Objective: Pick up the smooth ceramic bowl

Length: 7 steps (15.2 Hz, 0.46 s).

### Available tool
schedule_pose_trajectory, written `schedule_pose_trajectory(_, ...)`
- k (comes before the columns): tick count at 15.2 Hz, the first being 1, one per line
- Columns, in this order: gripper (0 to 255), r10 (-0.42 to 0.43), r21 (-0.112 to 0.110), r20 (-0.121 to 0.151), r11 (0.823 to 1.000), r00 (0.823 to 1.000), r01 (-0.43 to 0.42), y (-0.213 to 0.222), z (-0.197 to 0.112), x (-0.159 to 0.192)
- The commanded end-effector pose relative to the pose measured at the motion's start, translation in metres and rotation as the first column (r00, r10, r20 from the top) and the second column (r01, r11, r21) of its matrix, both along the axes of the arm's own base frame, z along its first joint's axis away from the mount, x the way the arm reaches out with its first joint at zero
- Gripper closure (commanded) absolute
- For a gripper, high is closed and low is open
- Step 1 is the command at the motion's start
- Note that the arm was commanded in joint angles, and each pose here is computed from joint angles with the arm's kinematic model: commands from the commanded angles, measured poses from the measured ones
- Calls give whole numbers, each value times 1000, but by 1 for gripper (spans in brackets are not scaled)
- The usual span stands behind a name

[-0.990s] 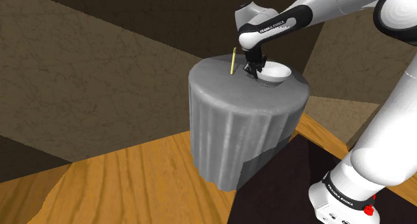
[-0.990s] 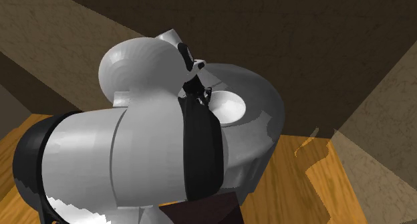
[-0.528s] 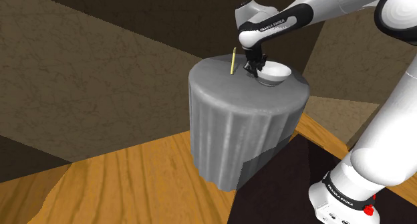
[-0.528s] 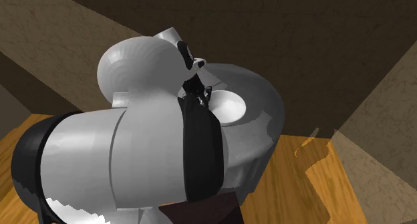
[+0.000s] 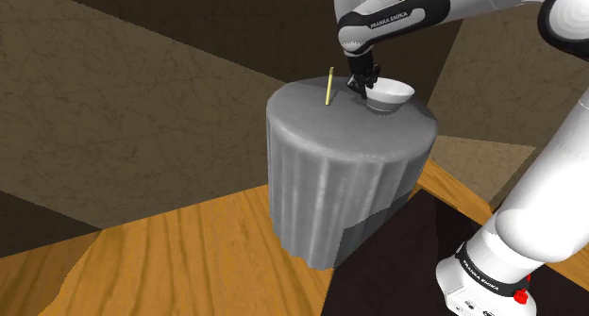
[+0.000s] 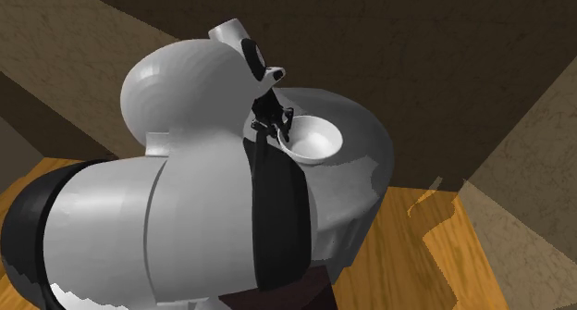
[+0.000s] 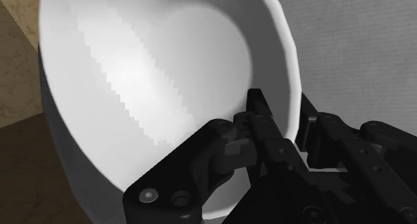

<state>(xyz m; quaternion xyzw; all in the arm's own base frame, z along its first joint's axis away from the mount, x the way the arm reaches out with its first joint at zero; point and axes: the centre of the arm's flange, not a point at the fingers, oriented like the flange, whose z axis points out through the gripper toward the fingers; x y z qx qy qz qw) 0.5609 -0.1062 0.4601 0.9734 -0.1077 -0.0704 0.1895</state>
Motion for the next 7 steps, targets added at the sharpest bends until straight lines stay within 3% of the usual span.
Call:
schedule_pose_trajectory(1,255,0,0,0,1000,1000,0,0,11,0)
schedule_pose_trajectory(7,255,0,0,0,1000,1000,0,0,32,0)
